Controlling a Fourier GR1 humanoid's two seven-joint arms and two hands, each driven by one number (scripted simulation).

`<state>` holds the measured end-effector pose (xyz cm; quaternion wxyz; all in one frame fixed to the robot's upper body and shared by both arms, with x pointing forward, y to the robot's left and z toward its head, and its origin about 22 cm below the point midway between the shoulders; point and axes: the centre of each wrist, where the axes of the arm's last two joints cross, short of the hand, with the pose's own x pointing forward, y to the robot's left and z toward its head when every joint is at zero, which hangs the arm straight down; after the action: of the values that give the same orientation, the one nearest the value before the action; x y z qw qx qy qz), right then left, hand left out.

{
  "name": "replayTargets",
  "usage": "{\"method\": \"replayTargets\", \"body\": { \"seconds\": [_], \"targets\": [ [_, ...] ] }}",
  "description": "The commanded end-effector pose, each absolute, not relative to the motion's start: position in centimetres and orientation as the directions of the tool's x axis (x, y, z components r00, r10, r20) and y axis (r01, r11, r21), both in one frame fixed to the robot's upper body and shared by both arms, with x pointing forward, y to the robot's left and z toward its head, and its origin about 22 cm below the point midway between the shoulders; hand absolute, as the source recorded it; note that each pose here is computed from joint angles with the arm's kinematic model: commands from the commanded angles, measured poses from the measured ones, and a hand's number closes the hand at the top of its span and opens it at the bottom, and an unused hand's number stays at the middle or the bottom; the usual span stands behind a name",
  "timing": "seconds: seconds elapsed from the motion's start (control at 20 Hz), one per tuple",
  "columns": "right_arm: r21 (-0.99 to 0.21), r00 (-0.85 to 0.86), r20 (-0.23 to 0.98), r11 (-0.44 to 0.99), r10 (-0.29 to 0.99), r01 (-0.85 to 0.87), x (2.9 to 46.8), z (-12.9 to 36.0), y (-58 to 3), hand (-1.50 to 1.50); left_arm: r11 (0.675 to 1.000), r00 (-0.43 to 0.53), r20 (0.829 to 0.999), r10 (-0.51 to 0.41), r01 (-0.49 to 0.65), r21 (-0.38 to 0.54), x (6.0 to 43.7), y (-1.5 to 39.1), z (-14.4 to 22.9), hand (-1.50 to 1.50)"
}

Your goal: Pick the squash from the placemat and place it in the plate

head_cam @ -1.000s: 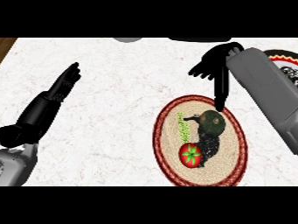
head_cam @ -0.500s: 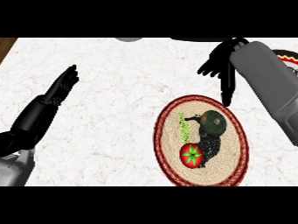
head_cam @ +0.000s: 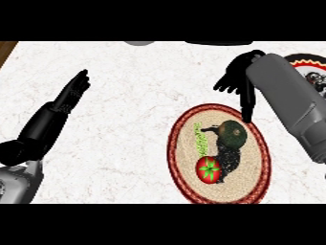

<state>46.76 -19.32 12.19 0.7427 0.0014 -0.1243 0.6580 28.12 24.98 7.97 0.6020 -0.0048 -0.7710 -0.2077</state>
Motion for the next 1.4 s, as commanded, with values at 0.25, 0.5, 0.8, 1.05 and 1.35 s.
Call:
{"method": "replayTargets", "body": {
  "seconds": [0.25, 0.5, 0.8, 1.05, 1.35],
  "targets": [
    [-0.053, 0.017, 0.145, 0.025, 0.989, -0.998, 45.0, 7.4, -18.3, -1.5, 0.914, -0.278, 0.928, -0.249, 0.25, 0.32, 27.6, 25.1, 7.8, 0.0],
    [-0.01, 0.012, 0.133, 0.013, 0.991, -1.0, 44.7, 6.5, -19.6, -1.5, 0.921, -0.267, 0.93, -0.253, 0.227, 0.316, 29.4, 23.5, 7.9, 0.0],
    [0.05, -0.02, 0.1, -0.025, 0.995, -0.998, 43.6, 4.3, -19.1, -1.5, 0.917, -0.262, 0.931, -0.252, 0.243, 0.317, 27.8, 25.1, 7.8, 0.0],
    [0.052, -0.047, 0.133, -0.054, 0.99, -0.997, 42.2, 2.2, -18.0, -1.5, 0.915, -0.252, 0.935, -0.25, 0.253, 0.314, 27.2, 25.5, 7.9, 0.0],
    [0.045, -0.085, 0.125, -0.091, 0.989, -0.995, 41.9, 2.1, -17.5, -1.5, 0.919, -0.254, 0.935, -0.249, 0.243, 0.31, 27.0, 26.8, 8.6, 0.0]
  ]
}}
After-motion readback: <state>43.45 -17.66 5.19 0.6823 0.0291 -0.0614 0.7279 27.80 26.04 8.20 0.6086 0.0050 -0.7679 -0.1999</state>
